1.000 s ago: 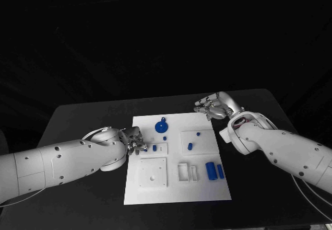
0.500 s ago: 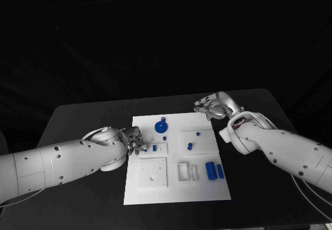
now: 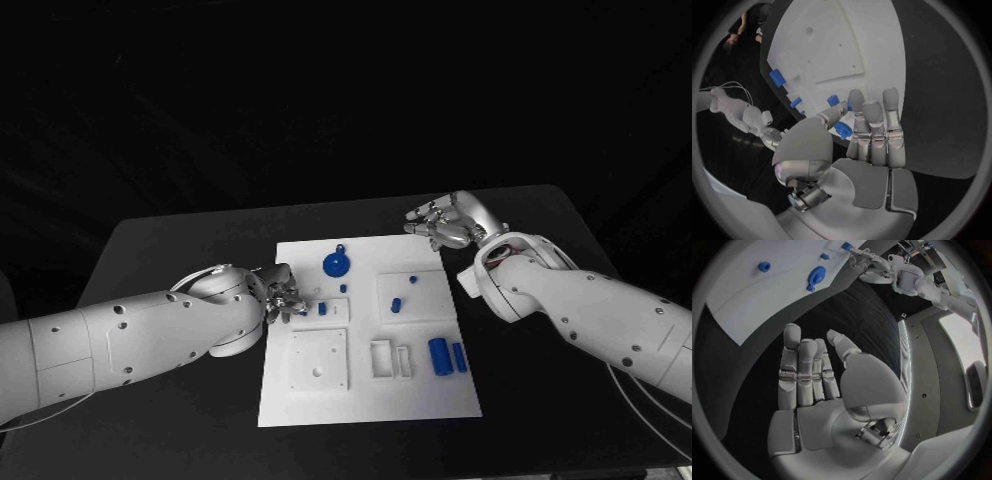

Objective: Assemble the parts on the task board

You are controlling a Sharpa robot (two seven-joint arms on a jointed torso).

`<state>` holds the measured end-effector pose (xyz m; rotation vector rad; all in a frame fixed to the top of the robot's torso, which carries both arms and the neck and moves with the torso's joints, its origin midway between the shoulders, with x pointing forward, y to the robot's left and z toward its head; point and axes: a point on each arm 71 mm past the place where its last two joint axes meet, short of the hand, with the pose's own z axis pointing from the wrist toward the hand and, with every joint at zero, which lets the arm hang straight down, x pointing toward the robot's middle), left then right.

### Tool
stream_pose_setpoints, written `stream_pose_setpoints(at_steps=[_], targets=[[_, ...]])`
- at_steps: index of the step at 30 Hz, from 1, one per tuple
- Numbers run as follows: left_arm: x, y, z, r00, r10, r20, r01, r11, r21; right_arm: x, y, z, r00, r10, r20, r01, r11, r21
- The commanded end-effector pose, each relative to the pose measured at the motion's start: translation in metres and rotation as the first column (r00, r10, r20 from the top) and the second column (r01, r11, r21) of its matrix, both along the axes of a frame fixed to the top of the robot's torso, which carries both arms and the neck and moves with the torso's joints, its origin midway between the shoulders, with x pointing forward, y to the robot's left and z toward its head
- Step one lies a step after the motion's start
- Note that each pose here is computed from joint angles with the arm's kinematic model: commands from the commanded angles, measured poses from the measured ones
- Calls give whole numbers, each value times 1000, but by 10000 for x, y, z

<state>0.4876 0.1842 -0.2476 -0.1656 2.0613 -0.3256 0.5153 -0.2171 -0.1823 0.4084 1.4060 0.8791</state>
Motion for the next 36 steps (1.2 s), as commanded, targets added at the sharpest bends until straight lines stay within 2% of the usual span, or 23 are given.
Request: stream_pose_setpoints(at_steps=[1,22,36], targets=[[-57,-65,-73,999,-30,-39,29,1000,-9,-5,17,-1,1000,16,1,-16,1000,-1],[-53,-47,-73,999,-23,-37,23,1000,-9,-6,14,-1,1000,15,1,-15,1000,-1],[-24,1,-55,1000,10,-6,-10,1000,-19,-6,7,0,1000,13,2,-13,1000,-1]])
